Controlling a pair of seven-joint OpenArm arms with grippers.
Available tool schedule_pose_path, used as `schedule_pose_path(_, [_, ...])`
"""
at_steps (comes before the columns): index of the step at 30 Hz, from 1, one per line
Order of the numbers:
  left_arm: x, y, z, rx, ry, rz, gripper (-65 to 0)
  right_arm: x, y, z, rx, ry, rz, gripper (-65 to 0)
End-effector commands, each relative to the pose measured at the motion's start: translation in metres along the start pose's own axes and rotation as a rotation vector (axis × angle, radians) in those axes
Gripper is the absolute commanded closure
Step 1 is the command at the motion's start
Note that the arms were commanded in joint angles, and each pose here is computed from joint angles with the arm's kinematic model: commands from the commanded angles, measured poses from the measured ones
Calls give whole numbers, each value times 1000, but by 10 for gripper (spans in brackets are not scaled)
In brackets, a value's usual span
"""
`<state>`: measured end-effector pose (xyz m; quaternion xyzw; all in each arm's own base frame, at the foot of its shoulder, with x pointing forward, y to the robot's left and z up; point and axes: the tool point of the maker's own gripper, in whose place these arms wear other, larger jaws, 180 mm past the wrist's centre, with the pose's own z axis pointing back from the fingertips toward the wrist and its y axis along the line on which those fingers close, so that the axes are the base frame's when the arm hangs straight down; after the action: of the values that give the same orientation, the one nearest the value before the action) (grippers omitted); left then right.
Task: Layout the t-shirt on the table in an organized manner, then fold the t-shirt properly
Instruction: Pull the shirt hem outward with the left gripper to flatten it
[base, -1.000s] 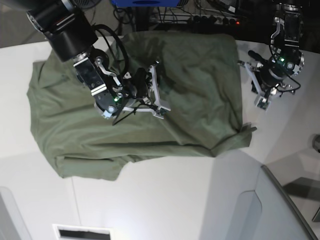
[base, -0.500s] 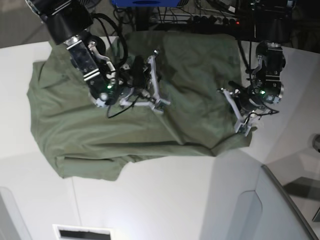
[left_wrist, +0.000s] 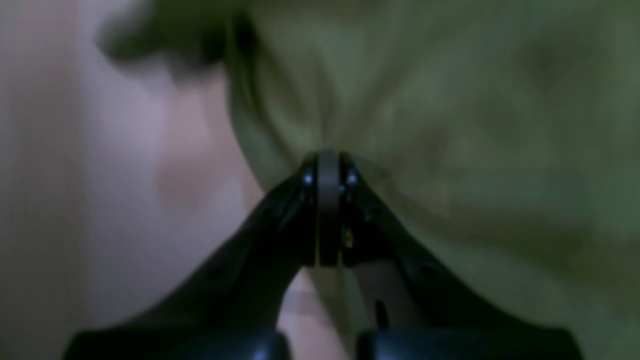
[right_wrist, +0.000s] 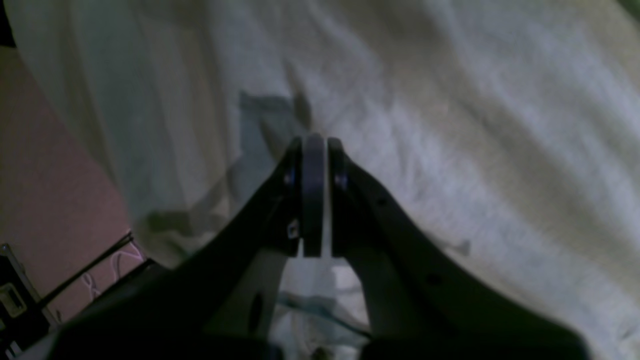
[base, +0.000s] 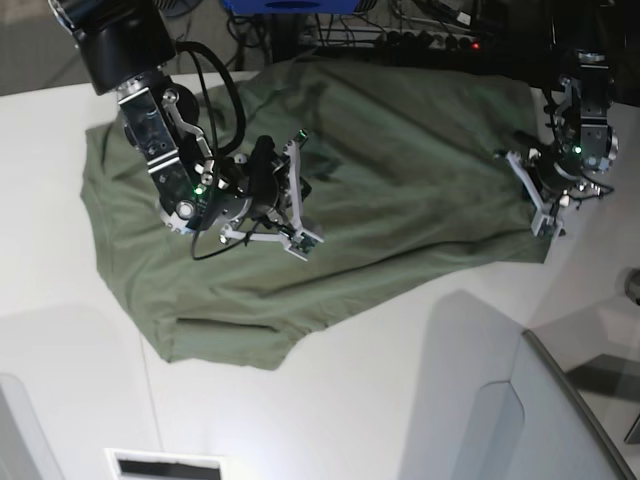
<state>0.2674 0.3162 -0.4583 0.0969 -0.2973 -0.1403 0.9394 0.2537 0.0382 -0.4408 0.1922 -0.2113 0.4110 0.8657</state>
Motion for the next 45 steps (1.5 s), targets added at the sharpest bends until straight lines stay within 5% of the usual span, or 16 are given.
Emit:
schedule_pose_path(1, [30,7,1,19,-74,0,0,18,-5,5,-6,-49,14,-23])
schedule_pose_path(7, [57,12,-12,19,-104,32,0,-1,-10,-7,9,14,-17,-23])
schedule_pose_path(12, [51,3,-24,15,-49,-53,0,-7,-4,-9,24,24,-17,-23])
schedule_pose_path(23, [62,9,-27,30,-55,-65,0,23,87,-36,183,70,317,-23])
schedule_pose_path(34, [66,9,-27,29,-63,-63,0,-12,77,-74,230,171,174,-23])
schedule_pose_path(38, [66,9,-27,29,-62,-66,0,-43,43,-67,183,201,47,-23])
schedule_pose_path(45, [64,4,-33,12,-45,-69,0,-56,40,-63,174,206,30,-23])
